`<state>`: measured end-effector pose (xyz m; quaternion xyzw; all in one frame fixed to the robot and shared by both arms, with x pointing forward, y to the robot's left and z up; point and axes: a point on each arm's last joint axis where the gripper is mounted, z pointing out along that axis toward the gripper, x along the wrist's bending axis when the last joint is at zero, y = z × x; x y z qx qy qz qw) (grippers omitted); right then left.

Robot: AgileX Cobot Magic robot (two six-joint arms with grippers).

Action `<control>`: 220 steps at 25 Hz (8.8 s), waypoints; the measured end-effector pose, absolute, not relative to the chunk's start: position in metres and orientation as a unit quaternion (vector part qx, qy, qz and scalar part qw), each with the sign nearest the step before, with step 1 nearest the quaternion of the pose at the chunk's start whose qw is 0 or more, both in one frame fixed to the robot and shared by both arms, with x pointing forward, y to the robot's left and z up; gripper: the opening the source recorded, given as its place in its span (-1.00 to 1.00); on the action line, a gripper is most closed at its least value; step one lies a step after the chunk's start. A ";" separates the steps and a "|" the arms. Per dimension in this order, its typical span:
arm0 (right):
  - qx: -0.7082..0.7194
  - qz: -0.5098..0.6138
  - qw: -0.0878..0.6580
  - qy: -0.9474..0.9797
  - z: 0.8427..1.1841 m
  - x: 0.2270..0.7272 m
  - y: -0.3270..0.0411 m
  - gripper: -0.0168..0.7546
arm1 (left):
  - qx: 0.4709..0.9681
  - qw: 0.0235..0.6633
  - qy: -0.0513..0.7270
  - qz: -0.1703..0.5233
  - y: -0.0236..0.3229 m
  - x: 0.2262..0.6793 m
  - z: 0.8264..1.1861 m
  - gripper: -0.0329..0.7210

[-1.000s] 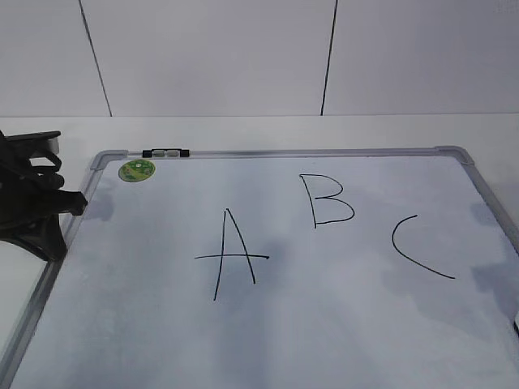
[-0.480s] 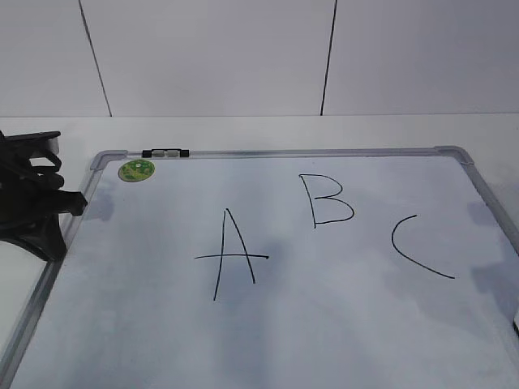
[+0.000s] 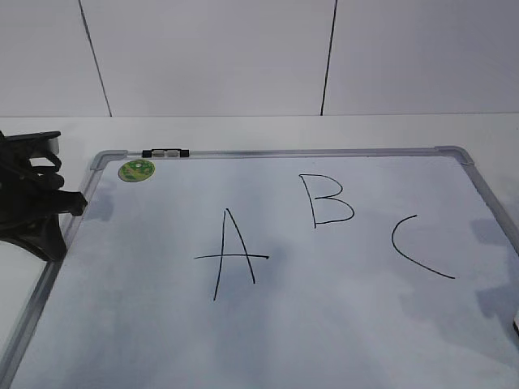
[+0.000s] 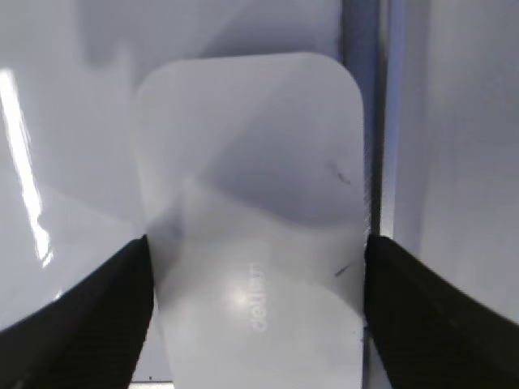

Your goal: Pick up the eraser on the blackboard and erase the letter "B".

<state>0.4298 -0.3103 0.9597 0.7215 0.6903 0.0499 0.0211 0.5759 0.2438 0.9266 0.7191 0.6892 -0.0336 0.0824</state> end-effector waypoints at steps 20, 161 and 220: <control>0.716 0.047 0.019 0.697 0.952 0.434 -0.311 0.61 | 0.720 0.081 0.688 -0.033 0.244 0.576 0.927 -0.84; 0.520 0.061 0.050 0.851 0.947 0.669 -0.058 0.47 | 0.725 0.052 0.685 -0.057 0.244 0.575 0.922 -0.83; 0.692 -0.020 0.032 0.721 1.009 0.587 -0.283 0.47 | 0.724 0.052 0.685 -0.059 0.244 0.575 0.922 -0.83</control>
